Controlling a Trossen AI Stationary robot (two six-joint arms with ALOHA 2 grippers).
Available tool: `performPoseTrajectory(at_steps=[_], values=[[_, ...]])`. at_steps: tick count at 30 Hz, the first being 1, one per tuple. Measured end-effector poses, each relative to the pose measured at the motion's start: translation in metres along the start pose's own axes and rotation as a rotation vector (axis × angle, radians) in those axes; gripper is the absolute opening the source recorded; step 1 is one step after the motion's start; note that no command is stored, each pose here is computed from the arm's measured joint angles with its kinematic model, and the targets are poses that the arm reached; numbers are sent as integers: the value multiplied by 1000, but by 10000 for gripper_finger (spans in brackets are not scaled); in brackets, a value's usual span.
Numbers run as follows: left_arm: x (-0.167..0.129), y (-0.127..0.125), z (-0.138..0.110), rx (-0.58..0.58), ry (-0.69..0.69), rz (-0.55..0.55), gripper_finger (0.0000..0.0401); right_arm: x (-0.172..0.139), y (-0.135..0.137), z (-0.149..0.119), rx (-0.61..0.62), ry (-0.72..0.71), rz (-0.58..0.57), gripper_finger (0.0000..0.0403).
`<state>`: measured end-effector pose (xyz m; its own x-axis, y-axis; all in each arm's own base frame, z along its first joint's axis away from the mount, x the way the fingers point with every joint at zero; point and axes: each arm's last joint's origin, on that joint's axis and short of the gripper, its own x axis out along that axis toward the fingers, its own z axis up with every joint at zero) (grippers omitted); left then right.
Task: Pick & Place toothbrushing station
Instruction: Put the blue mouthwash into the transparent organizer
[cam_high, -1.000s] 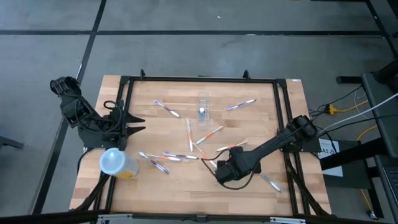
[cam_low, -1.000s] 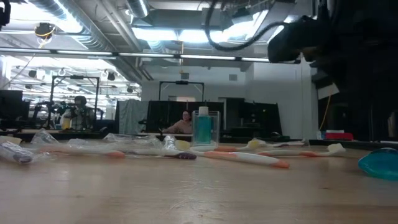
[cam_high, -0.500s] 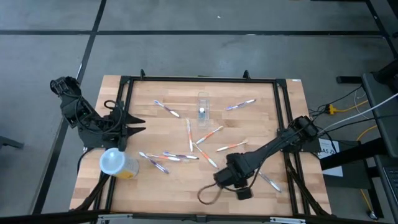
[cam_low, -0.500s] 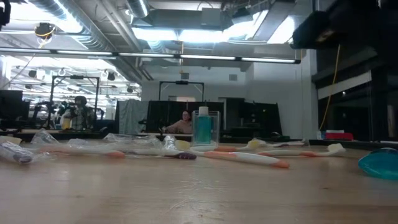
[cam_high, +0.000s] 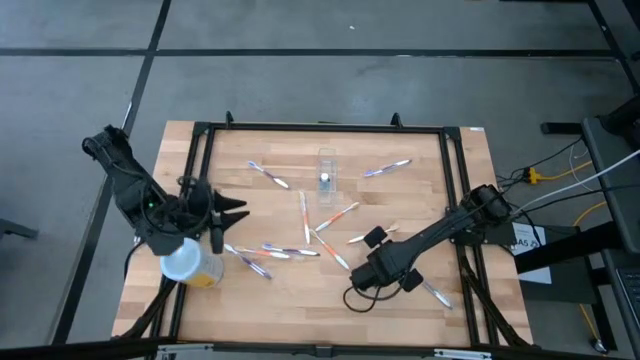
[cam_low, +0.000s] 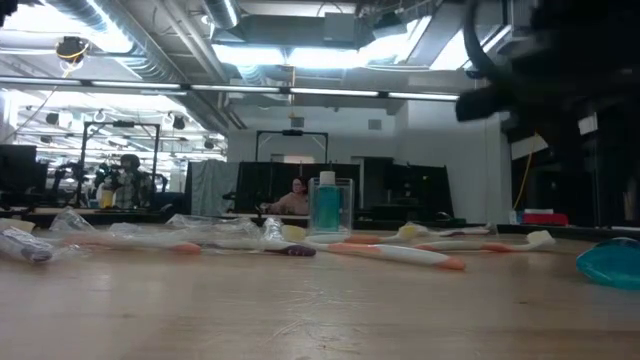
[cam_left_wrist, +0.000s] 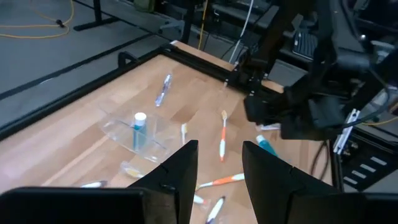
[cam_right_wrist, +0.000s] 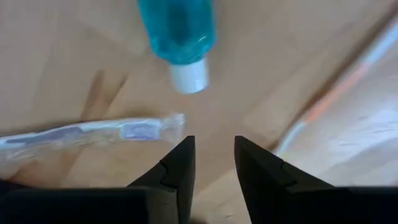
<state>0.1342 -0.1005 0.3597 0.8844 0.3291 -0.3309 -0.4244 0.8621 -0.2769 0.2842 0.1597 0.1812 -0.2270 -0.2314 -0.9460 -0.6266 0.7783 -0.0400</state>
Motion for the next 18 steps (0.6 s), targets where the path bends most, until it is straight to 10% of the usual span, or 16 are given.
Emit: performPoseTrajectory(at_steps=[18], values=[[26, -46, -19, -68, -20, -34, 123, 7, -1, 11, 92, -121, 63, 211]])
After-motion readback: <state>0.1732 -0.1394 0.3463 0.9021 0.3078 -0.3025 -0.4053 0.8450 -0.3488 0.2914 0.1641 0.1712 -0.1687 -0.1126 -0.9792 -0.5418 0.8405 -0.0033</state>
